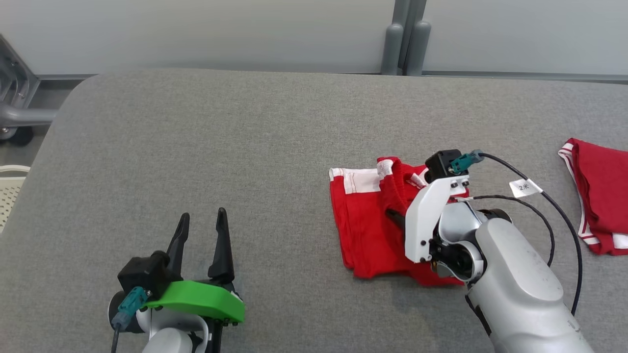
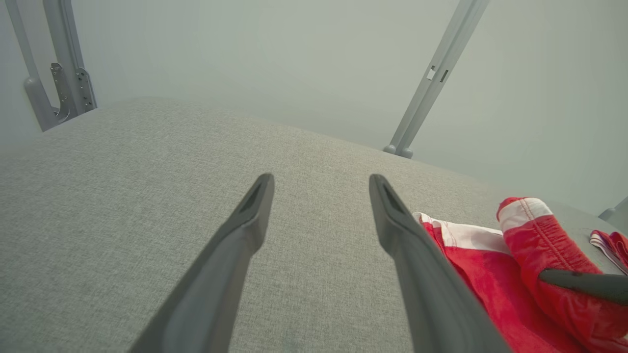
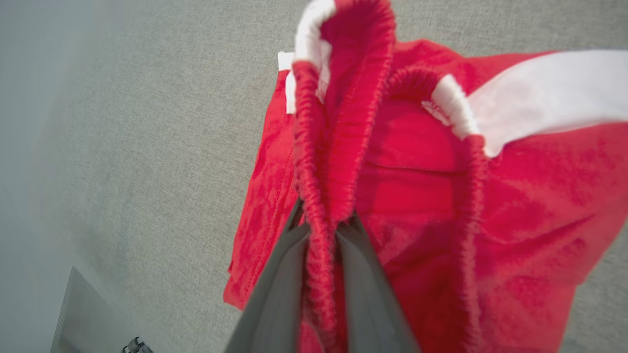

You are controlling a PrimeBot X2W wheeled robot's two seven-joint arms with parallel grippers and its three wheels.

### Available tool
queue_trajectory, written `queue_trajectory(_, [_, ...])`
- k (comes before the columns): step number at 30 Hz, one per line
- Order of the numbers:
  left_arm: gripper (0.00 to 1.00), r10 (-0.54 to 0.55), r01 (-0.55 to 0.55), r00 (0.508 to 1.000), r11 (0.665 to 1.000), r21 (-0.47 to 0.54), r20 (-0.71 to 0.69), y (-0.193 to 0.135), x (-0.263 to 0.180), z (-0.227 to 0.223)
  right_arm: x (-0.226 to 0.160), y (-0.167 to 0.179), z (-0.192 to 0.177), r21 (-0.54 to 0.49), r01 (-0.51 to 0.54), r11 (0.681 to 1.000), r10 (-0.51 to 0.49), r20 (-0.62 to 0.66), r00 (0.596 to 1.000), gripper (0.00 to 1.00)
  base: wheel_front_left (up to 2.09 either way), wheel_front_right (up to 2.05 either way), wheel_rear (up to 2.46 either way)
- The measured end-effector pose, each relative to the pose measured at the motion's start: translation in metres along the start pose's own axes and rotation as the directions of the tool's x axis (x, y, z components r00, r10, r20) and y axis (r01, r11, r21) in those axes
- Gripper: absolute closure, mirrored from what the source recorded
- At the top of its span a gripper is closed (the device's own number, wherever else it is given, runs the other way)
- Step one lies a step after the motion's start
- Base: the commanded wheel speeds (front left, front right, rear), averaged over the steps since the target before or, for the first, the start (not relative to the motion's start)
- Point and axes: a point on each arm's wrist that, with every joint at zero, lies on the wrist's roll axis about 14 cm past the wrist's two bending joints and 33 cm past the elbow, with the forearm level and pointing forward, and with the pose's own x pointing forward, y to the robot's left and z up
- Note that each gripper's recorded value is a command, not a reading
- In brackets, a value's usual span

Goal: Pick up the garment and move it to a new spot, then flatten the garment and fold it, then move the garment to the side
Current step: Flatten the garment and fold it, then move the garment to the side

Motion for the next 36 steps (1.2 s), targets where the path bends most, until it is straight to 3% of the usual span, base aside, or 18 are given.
queue_trajectory(2, [0.0,0.003,-0.003,1.0,1.0,-0.001,-0.002,0.001,0.0,-0.001,0.005,0.002,-0.002,-0.01,-0.004,1.0,0.003,-0.012,1.0,0.62,0.0,0.0,0.0])
queue_trajectory(3, [0.0,0.003,-0.003,1.0,1.0,-0.002,-0.001,0.001,0.0,-0.001,0.007,0.006,-0.003,-0.012,-0.016,1.0,0.015,-0.013,1.0,0.36,0.0,0.0,0.0])
queue_trajectory(4, [0.0,0.005,-0.005,1.0,1.0,-0.002,-0.001,0.001,0.0,0.0,0.009,0.01,-0.002,-0.013,-0.029,0.999,0.029,-0.011,1.0,0.0,0.0,0.0,0.0])
queue_trajectory(12, [0.0,-0.008,0.008,1.0,1.0,0.001,0.005,-0.003,0.001,0.001,0.006,0.037,0.016,-0.004,-0.119,0.993,0.119,0.056,0.991,0.0,0.0,0.0,0.0])
queue_trajectory(17, [0.0,-0.035,0.035,0.999,0.999,0.005,0.01,-0.011,0.004,0.002,-0.008,0.033,0.047,0.011,-0.119,0.993,0.115,0.199,0.973,0.0,0.0,0.0,0.0])
queue_trajectory(25, [0.0,-0.082,0.082,0.997,0.997,0.013,0.013,-0.027,0.008,0.004,-0.045,-0.008,0.088,0.038,-0.004,0.999,-0.013,0.441,0.898,0.0,0.0,0.0,0.0])
queue_trajectory(31, [0.0,-0.113,0.113,0.994,0.994,0.01,0.007,-0.038,0.009,0.003,-0.064,-0.039,0.083,0.055,0.092,0.994,-0.108,0.514,0.851,0.0,0.0,0.0,0.0])
queue_trajectory(36, [0.0,-0.133,0.133,0.991,0.991,0.003,-0.005,-0.046,0.009,-0.001,-0.071,-0.057,0.058,0.104,0.142,0.984,-0.176,0.529,0.83,0.0,0.0,0.0,0.0])
